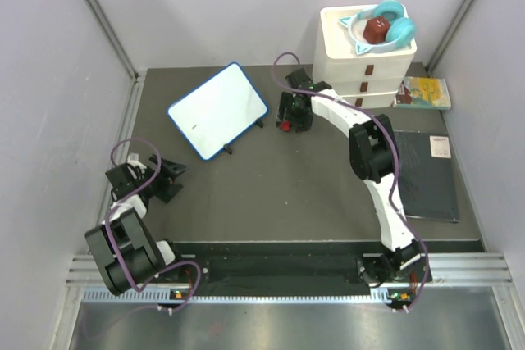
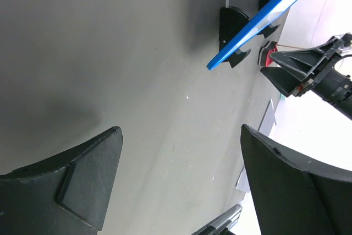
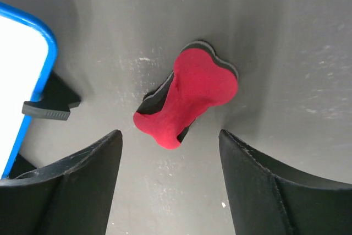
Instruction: Erase the whiteboard
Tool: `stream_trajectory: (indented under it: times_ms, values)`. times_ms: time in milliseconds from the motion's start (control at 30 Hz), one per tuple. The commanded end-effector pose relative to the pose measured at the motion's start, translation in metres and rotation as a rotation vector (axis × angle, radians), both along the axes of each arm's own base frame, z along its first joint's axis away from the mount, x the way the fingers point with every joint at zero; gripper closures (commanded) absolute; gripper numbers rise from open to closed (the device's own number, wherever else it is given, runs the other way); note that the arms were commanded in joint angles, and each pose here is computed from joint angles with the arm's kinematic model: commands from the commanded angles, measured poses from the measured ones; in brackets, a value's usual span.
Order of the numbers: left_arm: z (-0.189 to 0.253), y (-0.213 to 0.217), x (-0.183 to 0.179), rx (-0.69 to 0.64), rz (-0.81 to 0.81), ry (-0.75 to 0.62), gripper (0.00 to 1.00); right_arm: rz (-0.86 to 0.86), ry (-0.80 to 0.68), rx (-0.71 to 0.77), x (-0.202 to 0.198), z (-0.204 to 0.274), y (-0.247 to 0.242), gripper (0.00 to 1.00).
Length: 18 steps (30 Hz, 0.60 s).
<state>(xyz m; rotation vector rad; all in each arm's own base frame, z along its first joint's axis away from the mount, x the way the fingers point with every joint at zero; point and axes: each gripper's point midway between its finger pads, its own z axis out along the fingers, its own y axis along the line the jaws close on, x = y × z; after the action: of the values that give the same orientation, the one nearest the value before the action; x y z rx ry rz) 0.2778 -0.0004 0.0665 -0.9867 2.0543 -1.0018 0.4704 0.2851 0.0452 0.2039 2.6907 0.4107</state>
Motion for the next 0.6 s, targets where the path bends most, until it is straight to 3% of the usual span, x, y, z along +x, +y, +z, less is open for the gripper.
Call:
stream_trajectory:
  times_ms: [0,367,567]
  values:
    - [0.006,0.0,0.005,0.01,-0.015,-0.048,0.09,-0.034,-0.047,0.053,0.015,0.001,0.014,0.31]
    - [0.006,-0.003,0.004,0.026,-0.028,-0.048,0.09,-0.012,-0.105,0.036,0.042,-0.002,0.022,0.33]
    - [0.004,-0.003,0.005,0.031,-0.029,-0.042,0.09,0.02,-0.138,0.001,0.05,-0.004,0.02,0.38]
